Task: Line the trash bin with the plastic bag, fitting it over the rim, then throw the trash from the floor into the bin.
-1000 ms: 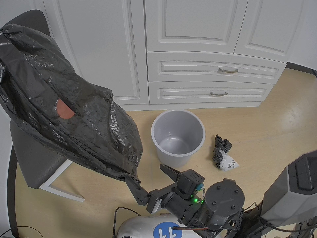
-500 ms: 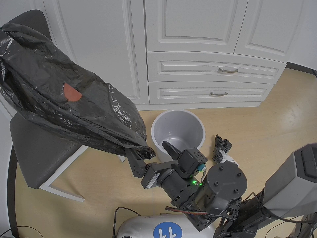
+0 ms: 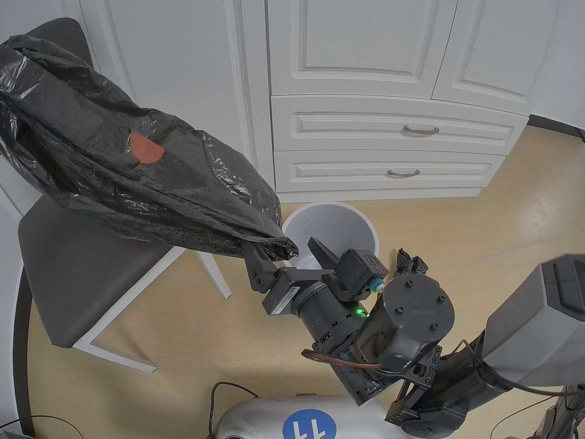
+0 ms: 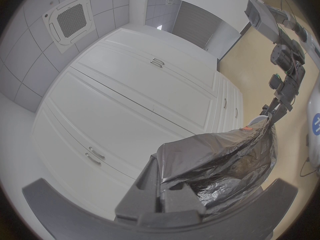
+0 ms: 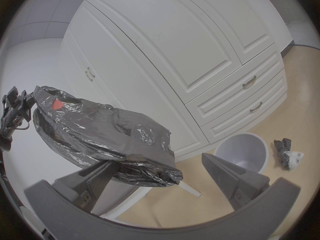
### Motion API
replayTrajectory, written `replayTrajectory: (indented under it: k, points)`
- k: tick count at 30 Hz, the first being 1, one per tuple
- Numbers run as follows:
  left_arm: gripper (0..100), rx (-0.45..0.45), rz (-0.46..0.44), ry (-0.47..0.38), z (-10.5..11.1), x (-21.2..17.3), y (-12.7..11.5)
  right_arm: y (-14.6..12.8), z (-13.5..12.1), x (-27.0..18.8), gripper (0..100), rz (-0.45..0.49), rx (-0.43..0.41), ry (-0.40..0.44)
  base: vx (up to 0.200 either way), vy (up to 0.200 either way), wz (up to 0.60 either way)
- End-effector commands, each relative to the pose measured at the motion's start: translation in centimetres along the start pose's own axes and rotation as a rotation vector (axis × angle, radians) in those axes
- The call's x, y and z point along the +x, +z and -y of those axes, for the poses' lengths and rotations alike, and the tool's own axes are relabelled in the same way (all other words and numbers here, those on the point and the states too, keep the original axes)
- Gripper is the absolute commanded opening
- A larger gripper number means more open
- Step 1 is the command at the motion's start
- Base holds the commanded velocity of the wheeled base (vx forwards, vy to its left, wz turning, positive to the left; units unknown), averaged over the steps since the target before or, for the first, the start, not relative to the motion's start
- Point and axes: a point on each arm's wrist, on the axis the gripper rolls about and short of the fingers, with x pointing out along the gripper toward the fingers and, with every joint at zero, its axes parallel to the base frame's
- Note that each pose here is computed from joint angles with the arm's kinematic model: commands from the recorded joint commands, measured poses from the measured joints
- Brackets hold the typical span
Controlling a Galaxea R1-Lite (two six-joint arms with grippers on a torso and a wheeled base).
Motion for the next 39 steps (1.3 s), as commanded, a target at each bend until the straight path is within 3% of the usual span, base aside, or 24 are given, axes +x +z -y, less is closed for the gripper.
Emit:
replayTrajectory:
  k: [1, 20, 23, 24, 28, 39]
  points:
    - [0, -0.005, 0.007, -0.004, 0.1, 0.0, 0.1, 0.2, 0.5, 0.6, 100, 0.027, 0.007, -0.012, 0.000, 0.000, 0.00]
    - [0, -0.029, 0.005, -0.005, 0.1, -0.2, 0.0, -0.4, 2.3, 1.2, 100, 0.007, 0.046, -0.038, 0.000, 0.000, 0.00]
    - [0, -0.034, 0.002, -0.013, 0.4, 0.0, 0.0, 0.3, 1.7, 0.7, 100, 0.009, 0.089, -0.011, 0.000, 0.000, 0.00]
    - [0, -0.047, -0.001, -0.017, 0.5, 0.1, -0.1, 1.5, 0.9, -0.4, 100, -0.012, 0.155, 0.059, 0.000, 0.000, 0.00]
    - [0, -0.049, -0.002, -0.025, 0.6, 0.6, 0.0, 2.8, 1.0, -1.5, 100, -0.061, 0.231, 0.152, 0.000, 0.000, 0.00]
    - [0, -0.060, 0.025, -0.019, 0.6, 0.6, 0.2, 1.6, 1.6, -1.2, 100, -0.089, 0.220, 0.139, 0.000, 0.000, 0.00]
